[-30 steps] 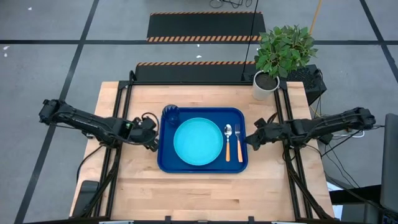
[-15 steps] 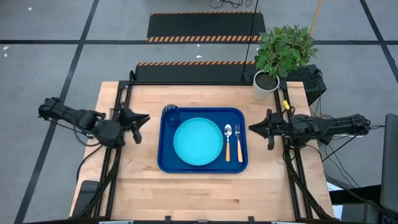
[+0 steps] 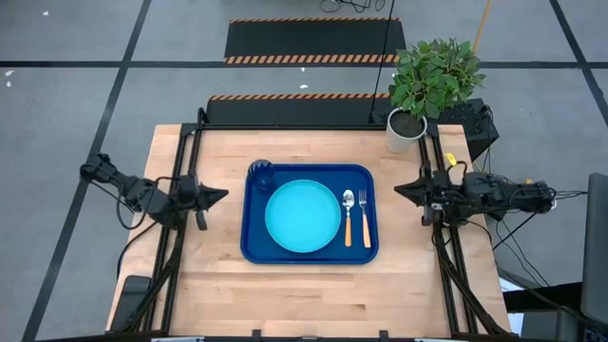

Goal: Pick and place plate/cup/fork/spoon on tray
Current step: Return to Home Position

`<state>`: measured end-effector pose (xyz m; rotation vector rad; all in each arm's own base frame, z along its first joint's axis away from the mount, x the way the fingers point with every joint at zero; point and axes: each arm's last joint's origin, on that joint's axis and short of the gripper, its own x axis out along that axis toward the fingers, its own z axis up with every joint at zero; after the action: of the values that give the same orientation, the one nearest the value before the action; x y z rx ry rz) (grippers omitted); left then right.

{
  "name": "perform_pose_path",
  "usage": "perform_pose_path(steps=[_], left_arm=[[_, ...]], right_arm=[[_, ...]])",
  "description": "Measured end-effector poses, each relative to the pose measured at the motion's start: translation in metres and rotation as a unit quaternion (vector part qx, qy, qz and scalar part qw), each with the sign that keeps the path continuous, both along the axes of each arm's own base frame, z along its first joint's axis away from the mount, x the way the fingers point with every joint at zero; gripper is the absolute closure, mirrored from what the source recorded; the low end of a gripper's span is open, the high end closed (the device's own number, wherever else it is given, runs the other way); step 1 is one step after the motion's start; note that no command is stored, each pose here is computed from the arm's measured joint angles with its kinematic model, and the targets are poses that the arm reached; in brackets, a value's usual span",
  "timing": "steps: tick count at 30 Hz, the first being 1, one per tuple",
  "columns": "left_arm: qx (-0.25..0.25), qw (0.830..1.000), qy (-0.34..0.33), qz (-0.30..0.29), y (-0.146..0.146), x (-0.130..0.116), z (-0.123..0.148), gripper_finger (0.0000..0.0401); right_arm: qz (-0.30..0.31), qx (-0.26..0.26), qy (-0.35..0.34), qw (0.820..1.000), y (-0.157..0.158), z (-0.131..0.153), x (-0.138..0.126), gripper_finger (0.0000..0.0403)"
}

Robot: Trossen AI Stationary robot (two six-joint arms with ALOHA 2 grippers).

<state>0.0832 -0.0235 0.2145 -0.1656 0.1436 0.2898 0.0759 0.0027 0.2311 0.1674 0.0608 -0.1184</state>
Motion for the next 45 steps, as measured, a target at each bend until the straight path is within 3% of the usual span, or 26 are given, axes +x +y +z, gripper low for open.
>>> perform_pose_path(steps=[6,11,15,19,28,38,45], left_arm=[[0.002,1.000,-0.022,-0.005,0.003,-0.008,-0.016,0.0399],[-0.006,1.000,-0.030,-0.004,0.003,-0.010,-0.022,0.0399],[-0.015,0.999,-0.037,-0.010,0.002,-0.008,-0.024,0.0399],[-0.017,0.999,-0.040,-0.026,-0.001,-0.009,-0.025,0.0399],[-0.002,0.999,-0.034,-0.043,-0.006,-0.008,-0.033,0.0399],[0.073,0.989,-0.052,-0.121,-0.010,-0.006,-0.025,0.0396],[0.164,0.959,-0.087,-0.214,-0.015,-0.007,-0.017,0.0396]], right_arm=[[0.003,-0.024,-0.023,0.999,0.000,-0.011,-0.001,0.0403],[0.004,-0.003,-0.039,0.999,0.002,-0.034,0.011,0.0403],[0.023,0.006,-0.091,0.996,0.004,-0.047,0.018,0.0403],[0.030,0.019,-0.153,0.988,0.004,-0.041,0.018,0.0403],[0.069,0.024,-0.134,0.988,0.006,-0.045,0.019,0.0403],[0.069,0.018,-0.122,0.990,0.006,-0.047,0.019,0.0403],[0.070,0.031,-0.121,0.990,0.006,-0.047,0.019,0.0403]])
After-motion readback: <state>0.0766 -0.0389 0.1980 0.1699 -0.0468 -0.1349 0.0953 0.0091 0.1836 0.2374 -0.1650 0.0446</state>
